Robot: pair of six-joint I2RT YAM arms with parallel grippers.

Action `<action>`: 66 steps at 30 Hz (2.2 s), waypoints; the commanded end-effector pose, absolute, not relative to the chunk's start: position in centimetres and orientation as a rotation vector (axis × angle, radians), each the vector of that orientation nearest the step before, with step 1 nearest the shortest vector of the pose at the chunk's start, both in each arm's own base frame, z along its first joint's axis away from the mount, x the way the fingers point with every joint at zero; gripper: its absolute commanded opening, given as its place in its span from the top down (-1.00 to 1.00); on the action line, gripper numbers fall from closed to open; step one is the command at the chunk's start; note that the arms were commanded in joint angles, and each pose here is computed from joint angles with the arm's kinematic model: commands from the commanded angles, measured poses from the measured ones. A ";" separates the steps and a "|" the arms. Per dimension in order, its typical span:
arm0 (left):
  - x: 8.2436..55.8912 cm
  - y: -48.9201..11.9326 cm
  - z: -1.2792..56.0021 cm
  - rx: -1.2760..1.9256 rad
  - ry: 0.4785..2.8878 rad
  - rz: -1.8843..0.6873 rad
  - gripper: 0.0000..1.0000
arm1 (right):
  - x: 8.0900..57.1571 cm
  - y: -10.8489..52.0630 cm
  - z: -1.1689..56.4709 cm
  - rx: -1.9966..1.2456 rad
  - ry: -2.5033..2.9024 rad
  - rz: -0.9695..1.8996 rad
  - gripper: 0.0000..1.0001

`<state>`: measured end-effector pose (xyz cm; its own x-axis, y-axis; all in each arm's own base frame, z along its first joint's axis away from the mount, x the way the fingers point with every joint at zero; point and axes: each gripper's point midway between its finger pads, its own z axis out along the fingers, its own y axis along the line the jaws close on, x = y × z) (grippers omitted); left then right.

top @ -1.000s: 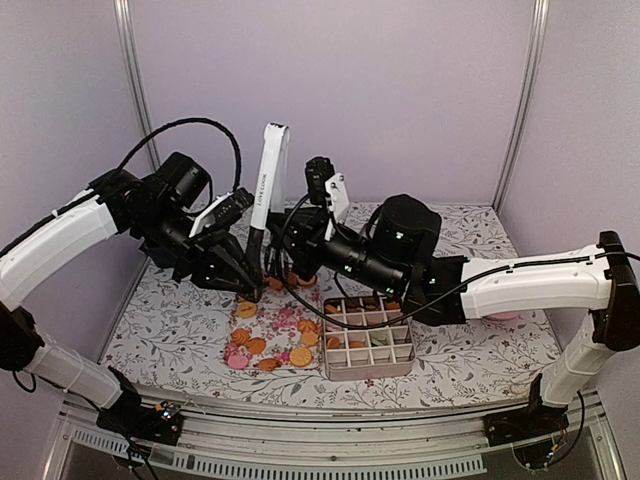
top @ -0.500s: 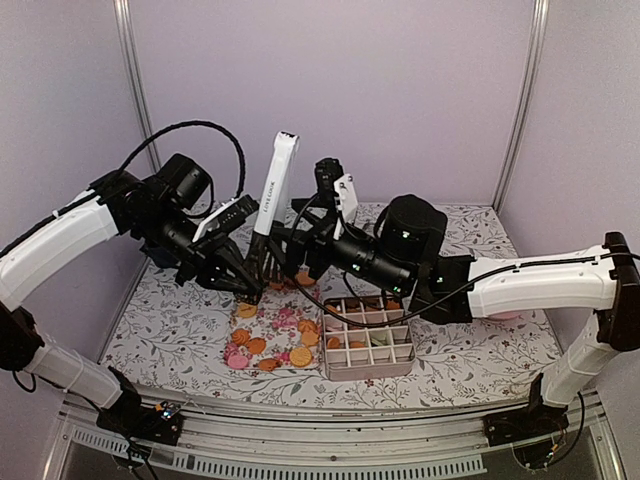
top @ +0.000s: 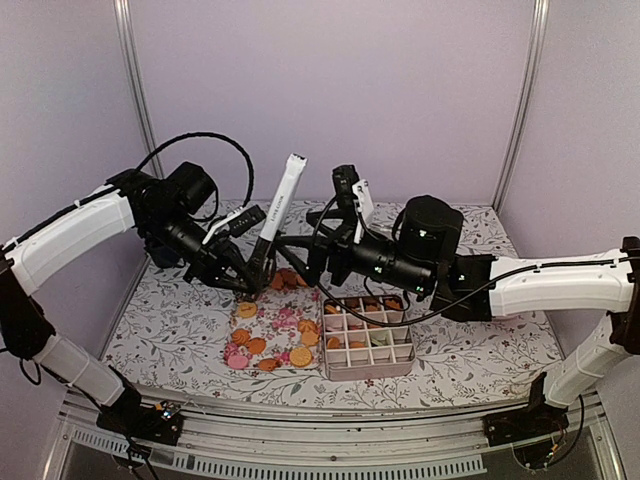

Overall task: Pack the cookies
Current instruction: Pass from the left arm to the right, then pick up the fake cookies from the plate.

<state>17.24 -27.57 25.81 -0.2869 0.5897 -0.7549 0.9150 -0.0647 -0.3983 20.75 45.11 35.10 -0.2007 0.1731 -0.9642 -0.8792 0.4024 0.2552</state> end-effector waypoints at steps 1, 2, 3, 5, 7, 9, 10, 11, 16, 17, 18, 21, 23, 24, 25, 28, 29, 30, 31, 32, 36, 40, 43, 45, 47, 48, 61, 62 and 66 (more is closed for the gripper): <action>17.6 -27.5 27.1 1.634 1.799 -1.233 1.00 | 20.0 45.9 36.1 -0.745 1.435 1.208 -0.94; 17.6 -27.5 27.1 1.639 1.796 -1.225 1.00 | 20.2 46.1 36.1 -0.749 1.442 1.217 -0.91; 17.6 -27.4 27.1 1.643 1.791 -1.215 1.00 | 20.3 46.4 36.1 -0.756 1.451 1.222 -0.90; 17.6 -27.3 27.0 1.659 1.788 -1.194 1.00 | 20.8 46.8 36.0 -0.765 1.465 1.222 -0.87; 17.4 -27.3 26.8 1.676 1.786 -1.176 1.00 | 21.1 47.0 35.3 -0.777 1.481 1.224 -0.86; 17.2 -27.2 26.7 1.686 1.785 -1.168 1.00 | 21.3 47.3 36.6 -0.784 1.456 1.254 -0.85; 17.2 -27.2 26.6 1.689 1.785 -1.164 1.00 | 21.5 47.4 36.6 -0.789 1.461 1.261 -0.83; 17.1 -27.2 26.6 1.694 1.784 -1.162 1.00 | 21.6 47.6 36.5 -0.795 1.464 1.268 -0.81; 16.9 -27.3 26.3 1.721 1.779 -1.133 1.00 | 21.3 48.8 36.1 -0.838 1.477 1.329 -0.66; 16.9 -27.4 26.3 1.725 1.777 -1.130 1.00 | 21.2 49.1 35.9 -0.849 1.482 1.341 -0.63; 16.9 -27.4 26.4 1.729 1.774 -1.121 1.00 | 21.1 49.3 35.7 -0.858 1.487 1.350 -0.59; 16.9 -27.3 26.2 1.740 1.774 -1.098 1.00 | 20.8 49.7 35.2 -0.877 1.504 1.373 -0.46; 17.0 -27.3 26.2 1.745 1.769 -1.088 1.00 | 20.7 49.7 35.0 -0.888 1.514 1.382 -0.34; 17.0 -27.3 26.2 1.746 1.767 -1.080 1.00 | 20.6 49.7 34.8 -0.893 1.519 1.386 -0.28; 17.1 -27.2 26.2 1.747 1.766 -1.071 1.00 | 20.6 49.6 34.7 -0.898 1.524 1.388 -0.23; 17.3 -27.2 26.5 1.750 1.753 -1.046 1.00 | 20.3 49.3 34.5 -0.912 1.530 1.410 -0.10; 17.4 -27.2 26.6 1.749 1.749 -1.041 1.00 | 20.3 49.2 34.3 -0.912 1.534 1.414 -0.06; 17.4 -27.2 26.8 1.749 1.744 -1.037 1.00 | 20.3 49.1 34.2 -0.911 1.538 1.415 -0.03; 17.5 -27.2 26.9 1.747 1.739 -1.034 1.00 | 20.4 49.0 34.1 -0.908 1.541 1.416 0.01; 17.5 -27.3 27.1 1.744 1.735 -1.033 1.00 | 20.5 48.8 34.1 -0.902 1.543 1.411 0.05; 17.5 -27.5 27.4 1.724 1.735 -1.051 1.00 | 20.6 48.2 34.6 -0.866 1.520 1.408 0.13; 17.7 -27.7 28.0 1.679 1.738 -1.072 0.79 | 20.9 47.7 34.8 -0.831 1.509 1.393 0.13; 17.9 -27.8 28.5 1.649 1.741 -1.092 0.63 | 21.3 47.4 34.9 -0.801 1.505 1.375 0.15; 18.1 -27.9 28.6 1.620 1.759 -1.111 0.25 | 21.6 47.3 35.2 -0.780 1.502 1.363 0.17; 18.7 -27.7 28.7 1.580 1.783 -1.121 -0.22 | 21.9 47.0 34.7 -0.763 1.513 1.335 0.18; 19.3 -27.3 28.8 1.554 1.795 -1.123 -0.41 | 22.1 46.8 34.3 -0.755 1.523 1.320 0.18; 30.6 -13.2 23.2 0.923 2.225 -0.788 -0.73 | 22.4 49.5 29.5 -0.839 1.576 1.079 0.16; 30.7 -12.2 22.7 0.892 2.246 -0.767 -0.73 | 22.4 50.3 29.1 -0.852 1.579 1.072 0.16; 30.0 -9.1 21.4 0.809 2.288 -0.710 -0.73 | 22.4 53.3 27.3 -0.917 1.574 1.053 0.13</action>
